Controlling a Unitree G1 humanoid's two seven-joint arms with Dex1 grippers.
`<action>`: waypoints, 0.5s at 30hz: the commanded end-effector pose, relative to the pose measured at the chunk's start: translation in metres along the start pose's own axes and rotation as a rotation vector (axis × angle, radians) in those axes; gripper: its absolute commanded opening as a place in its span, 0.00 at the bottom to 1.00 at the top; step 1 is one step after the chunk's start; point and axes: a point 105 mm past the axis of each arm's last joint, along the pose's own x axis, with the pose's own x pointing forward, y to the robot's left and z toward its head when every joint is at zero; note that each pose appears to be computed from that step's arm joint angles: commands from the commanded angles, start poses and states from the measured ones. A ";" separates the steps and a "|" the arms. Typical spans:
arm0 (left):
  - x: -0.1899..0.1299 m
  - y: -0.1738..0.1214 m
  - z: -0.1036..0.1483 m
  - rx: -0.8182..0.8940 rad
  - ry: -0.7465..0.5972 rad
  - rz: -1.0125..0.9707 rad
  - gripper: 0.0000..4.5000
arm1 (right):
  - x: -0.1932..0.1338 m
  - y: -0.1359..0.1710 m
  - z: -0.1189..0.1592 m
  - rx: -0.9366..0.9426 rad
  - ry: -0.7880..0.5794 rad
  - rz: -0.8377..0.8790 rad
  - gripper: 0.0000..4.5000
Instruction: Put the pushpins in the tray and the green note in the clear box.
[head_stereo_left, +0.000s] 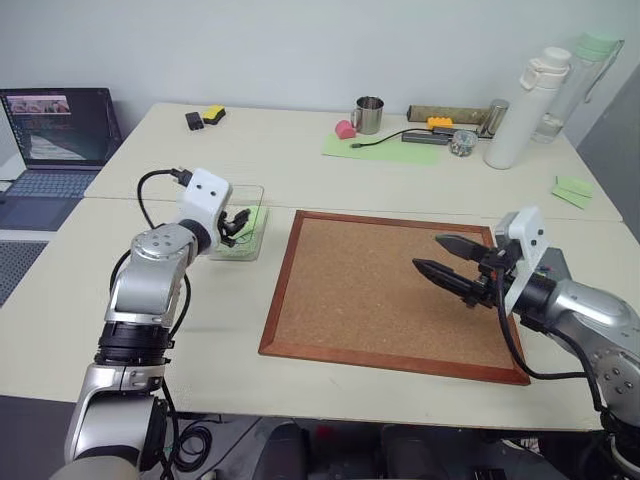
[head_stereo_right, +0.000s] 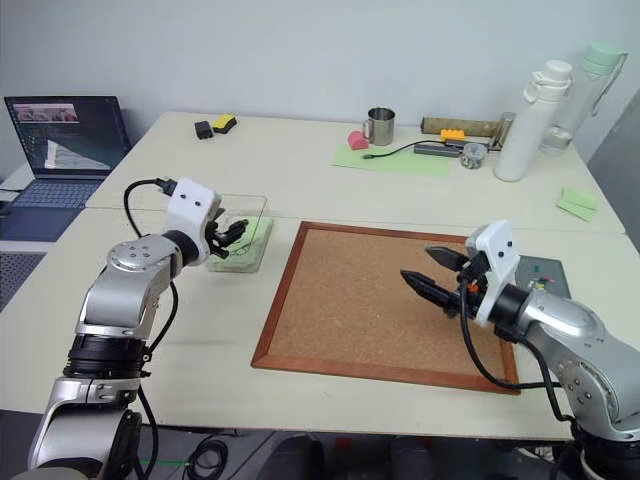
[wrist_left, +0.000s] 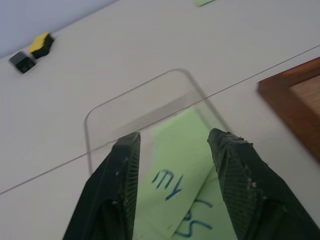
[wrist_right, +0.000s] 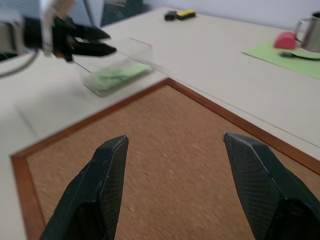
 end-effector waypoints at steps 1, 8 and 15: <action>-0.003 -0.042 0.031 -0.005 -0.102 -0.295 0.64 | -0.013 -0.016 0.005 -0.049 -0.019 -0.088 0.70; -0.026 -0.098 0.022 0.004 -0.060 -0.706 0.64 | -0.034 -0.023 -0.013 -0.086 0.097 -0.067 0.70; -0.027 -0.122 0.008 0.061 -0.039 -0.782 0.64 | -0.034 -0.029 -0.023 -0.104 0.126 -0.086 0.70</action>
